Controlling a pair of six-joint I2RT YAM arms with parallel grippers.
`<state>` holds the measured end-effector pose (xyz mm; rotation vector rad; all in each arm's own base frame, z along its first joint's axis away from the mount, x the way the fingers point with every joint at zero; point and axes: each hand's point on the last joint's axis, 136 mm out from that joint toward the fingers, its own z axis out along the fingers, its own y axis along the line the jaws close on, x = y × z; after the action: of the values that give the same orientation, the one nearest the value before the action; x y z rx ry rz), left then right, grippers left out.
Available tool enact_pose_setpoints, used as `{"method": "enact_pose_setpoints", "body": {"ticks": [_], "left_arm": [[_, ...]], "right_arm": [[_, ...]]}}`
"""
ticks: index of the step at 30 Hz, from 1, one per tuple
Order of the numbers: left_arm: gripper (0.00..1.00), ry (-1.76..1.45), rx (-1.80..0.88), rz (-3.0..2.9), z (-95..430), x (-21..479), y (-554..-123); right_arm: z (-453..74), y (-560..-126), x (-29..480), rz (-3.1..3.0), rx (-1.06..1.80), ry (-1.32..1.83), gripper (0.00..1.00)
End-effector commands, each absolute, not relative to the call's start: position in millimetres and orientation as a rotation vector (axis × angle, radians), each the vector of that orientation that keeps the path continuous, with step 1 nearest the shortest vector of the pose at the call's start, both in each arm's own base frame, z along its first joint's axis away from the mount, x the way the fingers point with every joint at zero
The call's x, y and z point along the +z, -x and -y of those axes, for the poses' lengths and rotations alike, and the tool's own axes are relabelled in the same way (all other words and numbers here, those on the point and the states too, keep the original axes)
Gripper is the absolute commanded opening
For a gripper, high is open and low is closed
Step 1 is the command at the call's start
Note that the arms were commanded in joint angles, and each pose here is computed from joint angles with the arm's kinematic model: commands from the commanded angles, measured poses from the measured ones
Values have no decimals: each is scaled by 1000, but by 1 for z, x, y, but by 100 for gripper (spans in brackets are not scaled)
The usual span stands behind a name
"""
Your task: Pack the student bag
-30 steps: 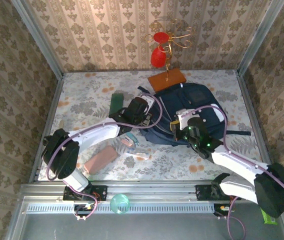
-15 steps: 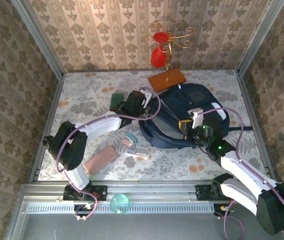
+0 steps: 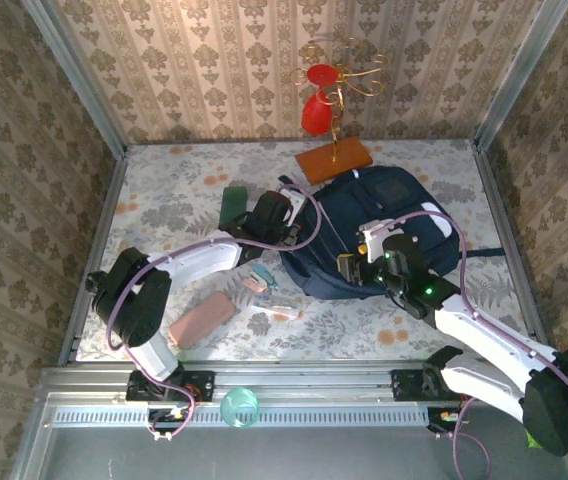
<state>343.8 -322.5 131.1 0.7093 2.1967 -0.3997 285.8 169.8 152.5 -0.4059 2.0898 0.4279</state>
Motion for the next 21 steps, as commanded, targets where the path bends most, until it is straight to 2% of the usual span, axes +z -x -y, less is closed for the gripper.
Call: {"method": "enact_pose_setpoints", "body": {"ticks": [1,5,9,16,21], "left_arm": [[0,-696,-411,-2196,321,141,-335],[0,-699,-415,-2192,323,142,-334],[0,-696,-422,-2187,324,144,-335],[0,-699,-426,-2182,324,148,-334],[0,-701,-422,-2179,323,148,-333]], "right_arm": [[-172,-293,162,-2056,292,474,69],[-194,-295,160,-2039,276,595,78],[-216,-304,153,-2033,306,639,81],[-236,-329,137,-2042,333,610,76],[-235,-344,119,-2087,254,588,73]]}}
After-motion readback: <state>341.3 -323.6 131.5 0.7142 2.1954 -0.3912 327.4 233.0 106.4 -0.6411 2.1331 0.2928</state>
